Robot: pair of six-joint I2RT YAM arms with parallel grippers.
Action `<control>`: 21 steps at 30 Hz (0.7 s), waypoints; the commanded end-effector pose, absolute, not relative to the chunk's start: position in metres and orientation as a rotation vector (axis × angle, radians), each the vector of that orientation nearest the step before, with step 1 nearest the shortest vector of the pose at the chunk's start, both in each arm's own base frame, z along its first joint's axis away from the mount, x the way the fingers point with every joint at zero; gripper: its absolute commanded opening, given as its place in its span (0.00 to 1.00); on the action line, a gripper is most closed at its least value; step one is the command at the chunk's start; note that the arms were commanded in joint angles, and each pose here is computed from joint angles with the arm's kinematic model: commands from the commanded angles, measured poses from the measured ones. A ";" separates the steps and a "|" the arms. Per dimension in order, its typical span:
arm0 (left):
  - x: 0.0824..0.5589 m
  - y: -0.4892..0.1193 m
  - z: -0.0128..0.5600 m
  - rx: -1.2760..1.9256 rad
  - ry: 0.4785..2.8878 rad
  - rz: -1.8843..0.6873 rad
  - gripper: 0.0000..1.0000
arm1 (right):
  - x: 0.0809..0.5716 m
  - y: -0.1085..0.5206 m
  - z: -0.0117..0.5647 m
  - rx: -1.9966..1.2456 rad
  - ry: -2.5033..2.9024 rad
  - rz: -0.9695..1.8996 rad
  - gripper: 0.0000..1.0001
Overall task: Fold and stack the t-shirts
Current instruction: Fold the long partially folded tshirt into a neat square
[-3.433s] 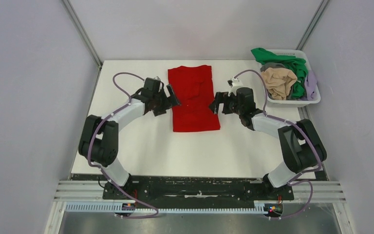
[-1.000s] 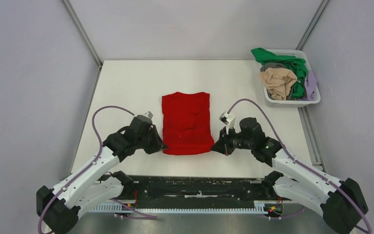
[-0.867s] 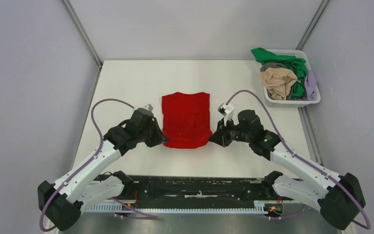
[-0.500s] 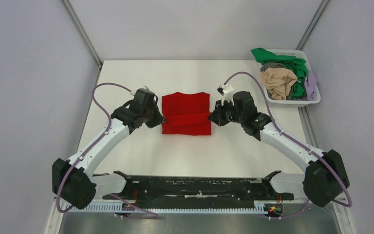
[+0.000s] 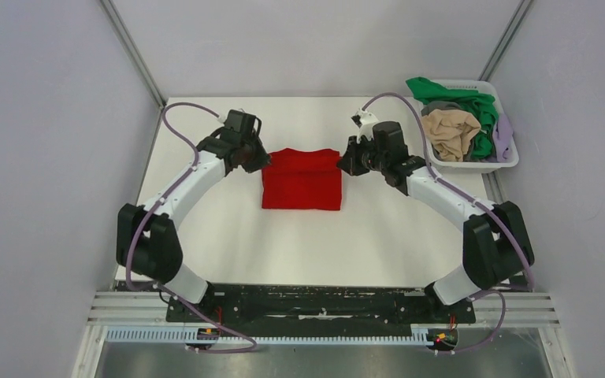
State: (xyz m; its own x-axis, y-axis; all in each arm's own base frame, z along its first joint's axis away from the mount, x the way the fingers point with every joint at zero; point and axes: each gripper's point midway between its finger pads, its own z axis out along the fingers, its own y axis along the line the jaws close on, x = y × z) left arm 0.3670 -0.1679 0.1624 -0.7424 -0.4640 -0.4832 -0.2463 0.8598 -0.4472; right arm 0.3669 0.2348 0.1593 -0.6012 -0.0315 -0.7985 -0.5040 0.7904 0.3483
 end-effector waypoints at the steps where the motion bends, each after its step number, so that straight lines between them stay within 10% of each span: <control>1: 0.402 -0.159 0.166 -0.473 2.387 -0.431 0.02 | 0.401 0.235 0.171 -0.359 2.076 0.684 0.00; 15: 0.450 -0.168 0.114 -0.488 2.481 -0.477 0.03 | 0.445 0.234 0.131 -0.266 2.137 0.619 0.00; 19: 0.467 -0.163 0.112 -0.515 2.457 -0.470 0.15 | 0.467 0.234 0.126 -0.252 2.118 0.602 0.04; 21: 0.480 -0.159 0.120 -0.528 2.417 -0.471 0.41 | 0.487 0.234 0.126 -0.245 2.102 0.595 0.12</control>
